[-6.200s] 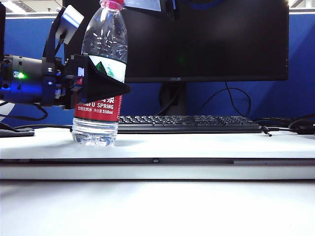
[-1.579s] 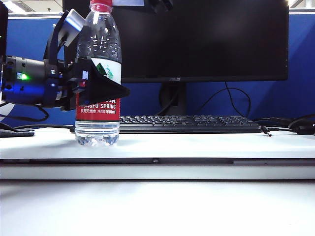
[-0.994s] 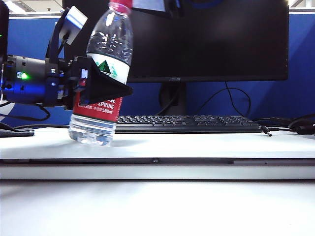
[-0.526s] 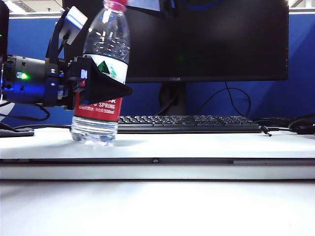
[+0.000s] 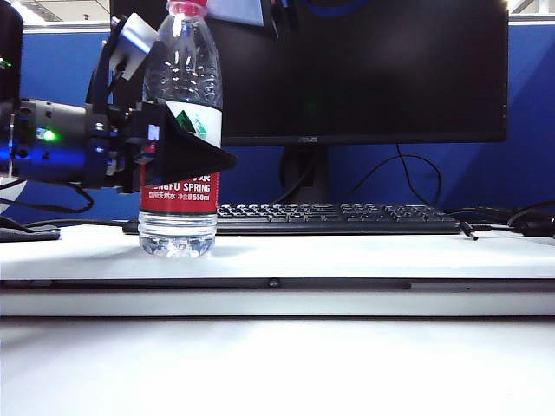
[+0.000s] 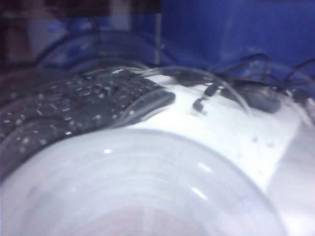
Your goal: Unscrew the cap from the plastic bottle on the table.
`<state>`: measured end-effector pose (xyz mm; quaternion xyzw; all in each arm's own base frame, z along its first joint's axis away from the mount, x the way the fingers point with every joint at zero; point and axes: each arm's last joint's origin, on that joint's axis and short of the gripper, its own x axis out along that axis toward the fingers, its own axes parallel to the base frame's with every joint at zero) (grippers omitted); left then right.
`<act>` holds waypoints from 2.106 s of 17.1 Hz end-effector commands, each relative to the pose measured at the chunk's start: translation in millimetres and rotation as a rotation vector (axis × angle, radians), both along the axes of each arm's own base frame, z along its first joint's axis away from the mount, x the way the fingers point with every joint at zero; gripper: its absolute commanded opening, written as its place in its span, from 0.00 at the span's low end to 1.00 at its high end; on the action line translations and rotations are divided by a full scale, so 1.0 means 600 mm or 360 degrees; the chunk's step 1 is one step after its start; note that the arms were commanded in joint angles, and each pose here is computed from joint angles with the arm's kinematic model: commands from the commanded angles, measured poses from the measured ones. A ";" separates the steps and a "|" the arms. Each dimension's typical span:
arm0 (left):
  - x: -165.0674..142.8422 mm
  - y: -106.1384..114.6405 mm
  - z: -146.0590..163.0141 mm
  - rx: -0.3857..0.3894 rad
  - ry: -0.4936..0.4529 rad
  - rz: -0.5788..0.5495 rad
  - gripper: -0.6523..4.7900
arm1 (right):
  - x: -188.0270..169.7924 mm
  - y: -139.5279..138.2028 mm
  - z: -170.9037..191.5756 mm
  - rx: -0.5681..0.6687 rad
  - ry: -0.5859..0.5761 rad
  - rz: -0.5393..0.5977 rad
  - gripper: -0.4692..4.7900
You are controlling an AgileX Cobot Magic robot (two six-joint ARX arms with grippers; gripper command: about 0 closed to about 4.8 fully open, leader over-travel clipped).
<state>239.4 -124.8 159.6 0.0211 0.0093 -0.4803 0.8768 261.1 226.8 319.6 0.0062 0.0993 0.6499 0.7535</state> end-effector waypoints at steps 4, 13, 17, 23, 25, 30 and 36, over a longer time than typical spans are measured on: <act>0.010 0.000 0.004 -0.0014 -0.0018 0.0125 0.72 | -0.008 -0.013 0.035 0.0076 -0.0062 -0.0379 0.63; 0.012 0.000 0.006 -0.0031 -0.0001 0.0147 0.72 | -0.092 0.057 0.047 -0.0027 -0.0243 -0.1188 0.63; 0.018 -0.003 -0.013 -0.0003 0.0063 0.0146 0.72 | -0.111 0.080 0.032 -0.0060 -0.0158 -0.1179 0.63; 0.018 -0.013 -0.037 0.0003 0.0153 0.0116 0.72 | -0.117 0.094 0.025 -0.0041 -0.0127 -0.1210 0.63; 0.018 -0.014 -0.037 0.0003 0.0153 0.0111 0.72 | -0.116 0.095 0.027 -0.0014 -0.0131 -0.1211 0.63; 0.018 -0.014 -0.037 0.0003 0.0153 0.0111 0.72 | -0.114 0.098 0.023 -0.0012 -0.0131 -0.1208 0.52; 0.020 -0.015 -0.035 -0.0001 0.0146 0.0108 0.72 | -0.111 0.102 0.016 -0.0026 -0.0128 -0.1207 0.46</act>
